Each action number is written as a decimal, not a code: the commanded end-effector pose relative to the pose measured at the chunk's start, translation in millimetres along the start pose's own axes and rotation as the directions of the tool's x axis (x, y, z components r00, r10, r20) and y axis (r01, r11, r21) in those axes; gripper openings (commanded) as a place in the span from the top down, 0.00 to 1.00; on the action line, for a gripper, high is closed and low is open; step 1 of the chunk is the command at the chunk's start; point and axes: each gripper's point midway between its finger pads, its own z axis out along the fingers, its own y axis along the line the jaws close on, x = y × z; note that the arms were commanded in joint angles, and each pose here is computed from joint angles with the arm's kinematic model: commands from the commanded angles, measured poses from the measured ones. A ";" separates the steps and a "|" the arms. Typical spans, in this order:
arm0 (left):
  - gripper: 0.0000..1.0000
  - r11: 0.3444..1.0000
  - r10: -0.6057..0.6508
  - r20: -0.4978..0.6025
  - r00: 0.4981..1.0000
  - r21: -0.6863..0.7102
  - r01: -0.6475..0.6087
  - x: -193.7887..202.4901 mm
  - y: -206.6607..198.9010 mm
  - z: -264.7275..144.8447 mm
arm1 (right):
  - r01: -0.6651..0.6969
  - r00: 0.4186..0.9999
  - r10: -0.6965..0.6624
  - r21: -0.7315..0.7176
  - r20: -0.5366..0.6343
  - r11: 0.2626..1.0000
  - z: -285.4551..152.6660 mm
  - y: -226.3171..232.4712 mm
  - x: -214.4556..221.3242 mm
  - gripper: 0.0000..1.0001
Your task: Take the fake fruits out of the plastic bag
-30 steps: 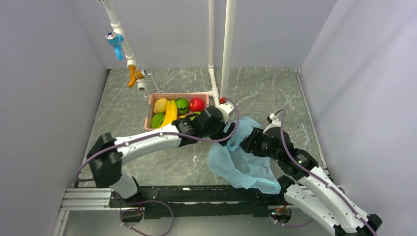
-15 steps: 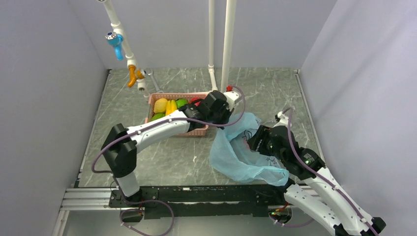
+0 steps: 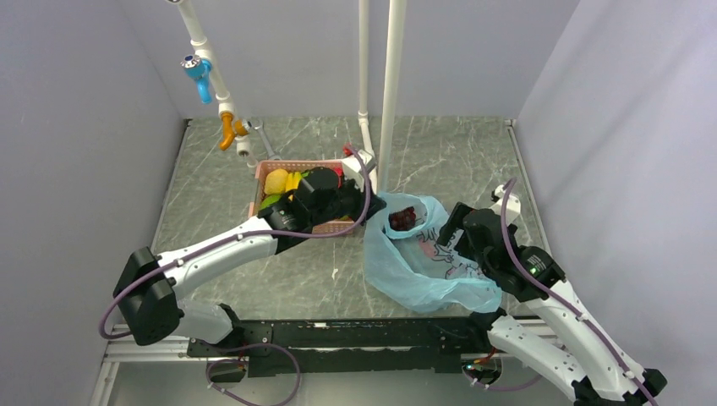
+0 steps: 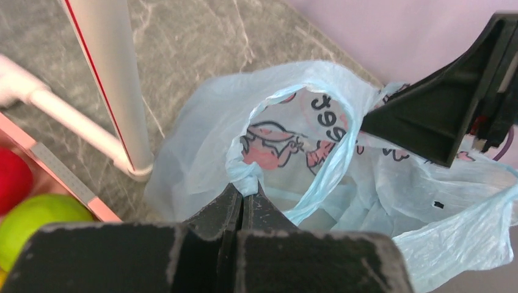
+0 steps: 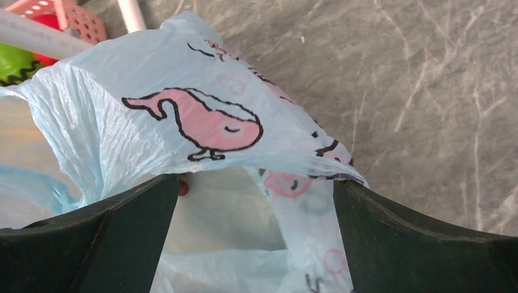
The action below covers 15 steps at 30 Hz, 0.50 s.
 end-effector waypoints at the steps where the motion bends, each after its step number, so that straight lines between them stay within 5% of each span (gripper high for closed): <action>1: 1.00 0.998 -0.057 0.051 0.997 0.022 0.056 4.0 -0.2 7.0 | -0.021 0.999 0.016 0.090 0.052 0.996 3.4 -11.9 -10.6 0.01; 11: 0.98 0.999 -0.042 -0.030 0.999 -0.035 0.041 17.4 8.2 -1.5 | 0.042 0.994 -0.042 0.001 0.103 0.999 -22.3 -4.4 -34.6 0.01; 15: 0.53 1.000 -0.023 -0.077 0.997 0.000 0.023 8.4 -4.0 -14.8 | 0.025 0.998 -0.020 -0.070 0.066 0.997 -28.0 3.5 -26.1 0.01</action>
